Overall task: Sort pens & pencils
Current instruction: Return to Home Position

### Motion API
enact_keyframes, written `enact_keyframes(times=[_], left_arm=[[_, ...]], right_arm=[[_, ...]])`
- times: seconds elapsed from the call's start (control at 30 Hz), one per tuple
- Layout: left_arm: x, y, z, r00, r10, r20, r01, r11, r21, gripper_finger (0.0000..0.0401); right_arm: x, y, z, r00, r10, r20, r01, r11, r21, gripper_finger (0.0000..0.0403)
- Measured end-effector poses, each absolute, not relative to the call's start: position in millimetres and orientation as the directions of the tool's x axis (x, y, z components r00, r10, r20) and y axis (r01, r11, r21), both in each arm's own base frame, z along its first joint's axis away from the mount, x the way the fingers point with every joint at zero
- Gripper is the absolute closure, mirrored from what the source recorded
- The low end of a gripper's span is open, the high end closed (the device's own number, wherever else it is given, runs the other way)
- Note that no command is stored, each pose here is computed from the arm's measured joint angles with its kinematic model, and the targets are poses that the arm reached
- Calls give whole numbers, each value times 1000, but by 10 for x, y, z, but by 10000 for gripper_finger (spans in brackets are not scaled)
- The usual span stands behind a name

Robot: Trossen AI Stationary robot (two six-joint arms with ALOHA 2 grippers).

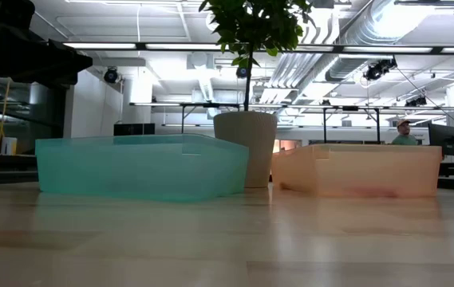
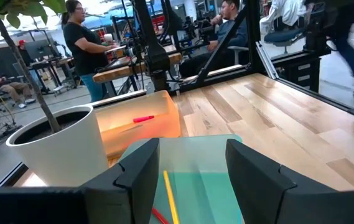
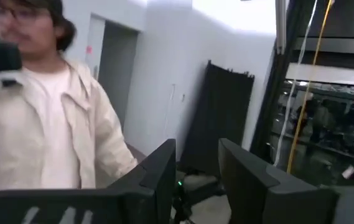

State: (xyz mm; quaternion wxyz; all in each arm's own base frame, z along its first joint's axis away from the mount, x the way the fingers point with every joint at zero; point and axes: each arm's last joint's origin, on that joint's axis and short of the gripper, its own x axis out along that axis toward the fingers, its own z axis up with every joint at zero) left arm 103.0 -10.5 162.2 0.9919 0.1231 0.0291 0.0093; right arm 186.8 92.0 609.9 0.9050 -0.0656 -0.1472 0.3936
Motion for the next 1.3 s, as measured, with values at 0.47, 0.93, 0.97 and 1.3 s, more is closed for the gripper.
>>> enact_keyframes(times=[0.47, 0.93, 0.97, 1.3], left_arm=[[1030, -105, 1622, 998, 26, -55, -11, 970, 245, 229], [1030, -105, 1623, 998, 26, -55, -11, 970, 245, 229], [1030, -105, 1622, 998, 26, -55, -11, 970, 245, 229], [1030, -105, 1622, 998, 26, -55, -11, 970, 245, 229]], right_arm=[[1139, 656, 6087, 836, 536, 121, -495, 830, -258, 312], [533, 329, 6120, 818, 545, 182, -486, 826, -285, 314], [477, 297, 6122, 817, 544, 192, -483, 827, -288, 314], [142, 109, 6109, 772, 538, 339, -430, 835, -344, 314]])
